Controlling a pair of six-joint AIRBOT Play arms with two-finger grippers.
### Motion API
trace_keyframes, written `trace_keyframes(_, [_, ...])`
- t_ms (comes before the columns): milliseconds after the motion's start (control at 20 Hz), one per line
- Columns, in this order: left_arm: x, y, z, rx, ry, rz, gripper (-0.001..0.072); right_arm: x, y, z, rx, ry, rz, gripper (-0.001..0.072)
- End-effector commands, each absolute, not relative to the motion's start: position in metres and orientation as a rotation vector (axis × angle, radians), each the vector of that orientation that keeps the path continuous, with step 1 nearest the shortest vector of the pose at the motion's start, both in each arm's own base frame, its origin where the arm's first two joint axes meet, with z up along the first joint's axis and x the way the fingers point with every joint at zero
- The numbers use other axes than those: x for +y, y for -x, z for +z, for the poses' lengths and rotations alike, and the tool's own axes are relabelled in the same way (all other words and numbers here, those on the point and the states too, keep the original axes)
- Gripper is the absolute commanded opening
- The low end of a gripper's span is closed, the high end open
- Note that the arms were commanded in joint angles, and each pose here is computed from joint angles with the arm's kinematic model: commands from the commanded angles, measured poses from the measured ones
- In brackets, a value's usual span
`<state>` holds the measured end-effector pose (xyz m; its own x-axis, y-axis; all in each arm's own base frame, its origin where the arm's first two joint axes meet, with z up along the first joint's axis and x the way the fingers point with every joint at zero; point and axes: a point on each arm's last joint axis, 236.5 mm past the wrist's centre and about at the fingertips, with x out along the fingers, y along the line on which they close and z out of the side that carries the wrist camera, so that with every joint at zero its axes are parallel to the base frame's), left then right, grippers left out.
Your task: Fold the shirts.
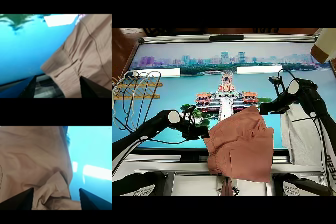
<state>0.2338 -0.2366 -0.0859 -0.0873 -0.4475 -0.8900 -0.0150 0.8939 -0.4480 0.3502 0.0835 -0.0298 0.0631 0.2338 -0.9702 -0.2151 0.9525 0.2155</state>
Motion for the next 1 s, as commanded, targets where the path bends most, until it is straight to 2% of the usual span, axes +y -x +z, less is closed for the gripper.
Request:
trace_keyframes(0, [-0.245, -0.250, -0.098, 1.590, 0.426, -0.353, 0.0582, 0.097, -0.354, -0.052, 1.500, -0.074, 0.414, 0.0691])
trace_keyframes(50, [-0.245, -0.251, -0.102, 1.594, 0.427, -0.346, 0.0567, 0.099, -0.357, -0.056, 1.496, -0.075, 0.415, 0.0691])
trace_keyframes(150, [-0.245, -0.248, -0.109, 1.616, 0.428, -0.334, 0.0437, 0.103, -0.362, -0.063, 1.488, -0.097, 0.415, 0.0691])
trace_keyframes(300, [-0.244, -0.257, -0.110, 1.589, 0.439, -0.324, 0.0217, 0.111, -0.370, -0.071, 1.474, -0.135, 0.427, 0.0691])
trace_keyframes(400, [-0.240, -0.266, -0.108, 1.568, 0.455, -0.313, 0.0043, 0.112, -0.375, -0.079, 1.468, -0.143, 0.420, 0.0691])
trace_keyframes(750, [-0.224, -0.281, -0.097, 1.540, 0.402, -0.381, 0.0043, 0.088, -0.397, -0.067, 1.368, 0.027, 0.405, 0.0690])
trace_keyframes(850, [-0.224, -0.288, -0.092, 1.517, 0.387, -0.404, 0.0042, 0.086, -0.411, -0.067, 1.325, -0.004, 0.354, 0.0690])
trace_keyframes(950, [-0.227, -0.293, -0.088, 1.503, 0.391, -0.410, 0.0043, 0.101, -0.428, -0.072, 1.274, -0.111, 0.346, 0.0690])
